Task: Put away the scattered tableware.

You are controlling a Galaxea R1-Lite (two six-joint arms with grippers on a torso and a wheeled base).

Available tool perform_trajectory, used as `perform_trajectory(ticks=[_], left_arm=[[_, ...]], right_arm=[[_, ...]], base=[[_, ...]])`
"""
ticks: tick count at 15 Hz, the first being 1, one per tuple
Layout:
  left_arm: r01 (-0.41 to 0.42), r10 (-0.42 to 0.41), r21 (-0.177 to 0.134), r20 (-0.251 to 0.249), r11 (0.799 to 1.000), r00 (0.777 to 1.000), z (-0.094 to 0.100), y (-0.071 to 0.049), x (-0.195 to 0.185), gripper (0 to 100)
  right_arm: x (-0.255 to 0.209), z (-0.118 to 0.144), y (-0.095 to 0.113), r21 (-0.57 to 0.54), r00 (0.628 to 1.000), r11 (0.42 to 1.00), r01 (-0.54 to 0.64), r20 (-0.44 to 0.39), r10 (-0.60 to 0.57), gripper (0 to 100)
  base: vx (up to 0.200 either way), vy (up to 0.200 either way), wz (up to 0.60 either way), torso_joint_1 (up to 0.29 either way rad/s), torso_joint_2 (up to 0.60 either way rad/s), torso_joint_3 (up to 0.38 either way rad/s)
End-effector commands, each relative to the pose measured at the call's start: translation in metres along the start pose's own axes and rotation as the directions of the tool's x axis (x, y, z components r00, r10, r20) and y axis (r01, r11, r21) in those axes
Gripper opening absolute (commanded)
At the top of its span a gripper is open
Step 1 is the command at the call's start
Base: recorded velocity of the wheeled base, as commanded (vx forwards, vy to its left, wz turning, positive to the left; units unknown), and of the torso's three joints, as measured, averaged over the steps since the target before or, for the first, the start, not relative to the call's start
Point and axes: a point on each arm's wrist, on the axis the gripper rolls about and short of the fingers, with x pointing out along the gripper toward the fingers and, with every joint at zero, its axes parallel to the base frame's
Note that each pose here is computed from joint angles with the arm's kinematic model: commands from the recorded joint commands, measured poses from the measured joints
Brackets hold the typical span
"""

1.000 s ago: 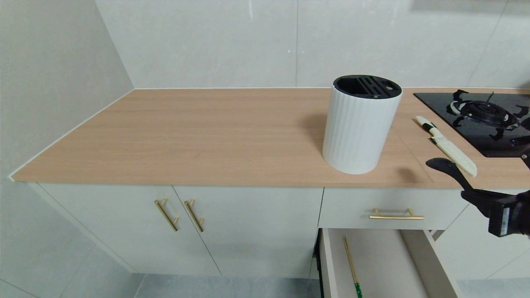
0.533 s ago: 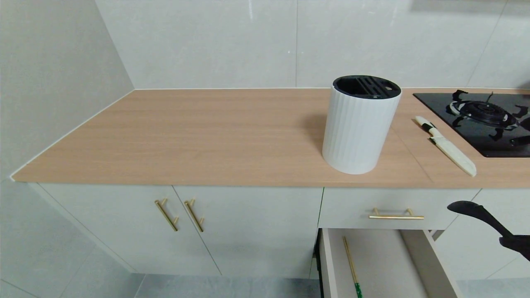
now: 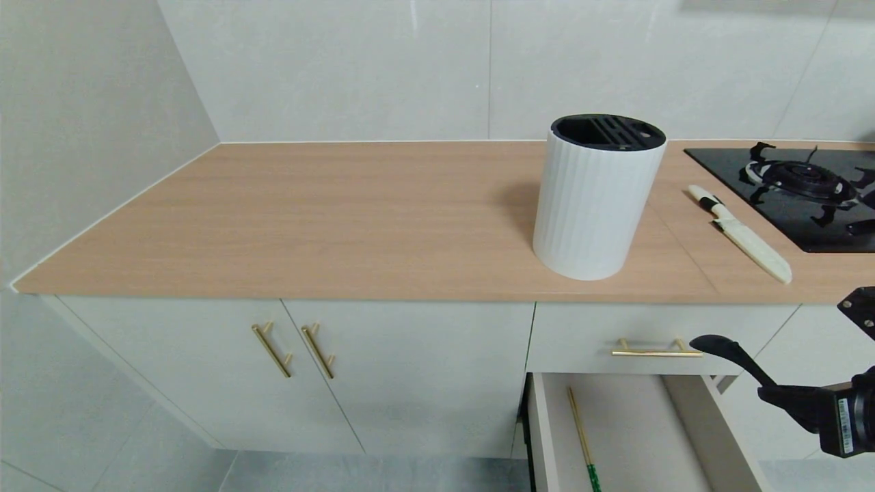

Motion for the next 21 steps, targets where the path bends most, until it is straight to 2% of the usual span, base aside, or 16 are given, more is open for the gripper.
perform_trajectory(ticks=[1,14,21], left_arm=[[-0.001,0.001,0.000,-0.002,1.000,1.000,0.0000,0.0000,0.0001,100],[-0.002,0.002,0.000,-0.002,1.000,1.000,0.0000,0.0000,0.0001,100],[-0.001,0.001,0.000,-0.002,1.000,1.000,0.0000,0.0000,0.0001,100]], right_arm=[[0.0060,-0.0035,-0.0006,0.002,0.999,1.000,0.000,-0.034,0.000,0],[0.0094,-0.0081,-0.0017,0.005,0.998,1.000,0.006,-0.060,-0.005,0],[0.0098,-0.0098,-0.0015,0.003,0.998,1.000,0.005,-0.066,-0.004,0]], base=[[0.000,0.000,0.00,-0.212,0.43,0.232],[0.000,0.000,0.00,-0.209,0.47,0.261],[0.000,0.000,0.00,-0.136,0.35,0.200]])
